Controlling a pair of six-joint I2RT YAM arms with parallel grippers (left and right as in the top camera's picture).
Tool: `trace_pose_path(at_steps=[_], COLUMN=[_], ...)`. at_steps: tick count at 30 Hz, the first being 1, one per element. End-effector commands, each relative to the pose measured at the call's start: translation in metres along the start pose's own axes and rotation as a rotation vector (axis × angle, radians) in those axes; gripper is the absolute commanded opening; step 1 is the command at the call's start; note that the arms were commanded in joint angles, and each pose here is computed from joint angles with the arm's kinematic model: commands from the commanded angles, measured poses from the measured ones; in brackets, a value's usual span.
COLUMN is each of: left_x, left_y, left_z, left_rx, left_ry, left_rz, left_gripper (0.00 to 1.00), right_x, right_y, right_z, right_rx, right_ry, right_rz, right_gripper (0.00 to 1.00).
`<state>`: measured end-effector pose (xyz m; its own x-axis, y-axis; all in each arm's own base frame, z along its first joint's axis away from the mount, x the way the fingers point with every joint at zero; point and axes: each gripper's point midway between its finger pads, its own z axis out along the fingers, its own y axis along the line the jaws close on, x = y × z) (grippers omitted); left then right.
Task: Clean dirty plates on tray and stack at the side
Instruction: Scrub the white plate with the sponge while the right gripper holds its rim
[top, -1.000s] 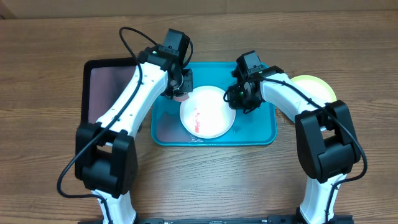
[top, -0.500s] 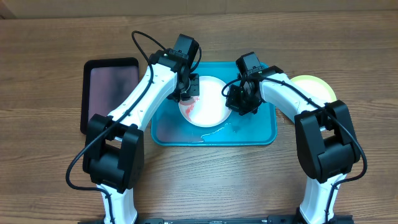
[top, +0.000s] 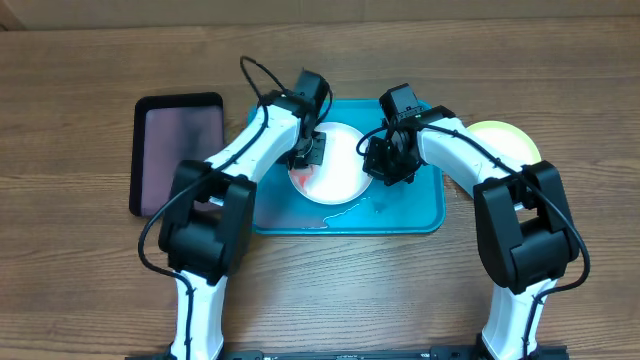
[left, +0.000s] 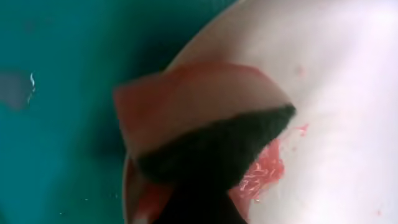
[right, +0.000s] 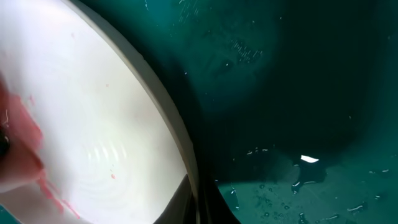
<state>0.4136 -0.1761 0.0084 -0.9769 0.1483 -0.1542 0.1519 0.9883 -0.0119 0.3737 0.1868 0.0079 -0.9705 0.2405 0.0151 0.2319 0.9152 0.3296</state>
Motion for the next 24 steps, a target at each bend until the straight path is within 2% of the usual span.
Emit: trace_pose_path(at_steps=[1, 4, 9, 12, 14, 15, 19, 24], left_x=[0.025, 0.032, 0.054, 0.053, 0.044, 0.036, -0.017, -0.043], left_y=[-0.016, -0.03, -0.083, -0.097, -0.1, -0.099, -0.054, -0.006], left_z=[0.032, 0.03, 0.018, 0.011, 0.011, 0.013, 0.025, 0.023], left_rx=[0.013, 0.05, 0.344, 0.43, 0.432, 0.408, 0.109, -0.108], left_ry=[0.105, 0.121, 0.149, 0.131, 0.097, 0.071, -0.08, -0.197], left_rz=[0.17, 0.26, 0.514, 0.543, 0.534, 0.506, 0.168, -0.086], left_gripper=[0.04, 0.04, 0.04, 0.04, 0.04, 0.04, 0.04, 0.04], right_x=[0.001, 0.001, 0.001, 0.001, 0.001, 0.001, 0.002, 0.003], right_y=[-0.006, -0.006, -0.006, -0.006, -0.006, -0.006, -0.007, -0.007], right_z=[0.008, 0.008, 0.008, 0.008, 0.008, 0.008, 0.008, 0.008], right_rx=[0.026, 0.026, 0.026, 0.026, 0.026, 0.026, 0.03, 0.032], right_ry=[0.014, 0.013, 0.013, 0.013, 0.013, 0.013, 0.019, 0.022], right_rz=[0.0, -0.001, -0.001, -0.001, -0.001, -0.001, 0.001, 0.002], right_gripper=[0.04, 0.04, 0.04, 0.04, 0.04, 0.04, 0.04, 0.04])
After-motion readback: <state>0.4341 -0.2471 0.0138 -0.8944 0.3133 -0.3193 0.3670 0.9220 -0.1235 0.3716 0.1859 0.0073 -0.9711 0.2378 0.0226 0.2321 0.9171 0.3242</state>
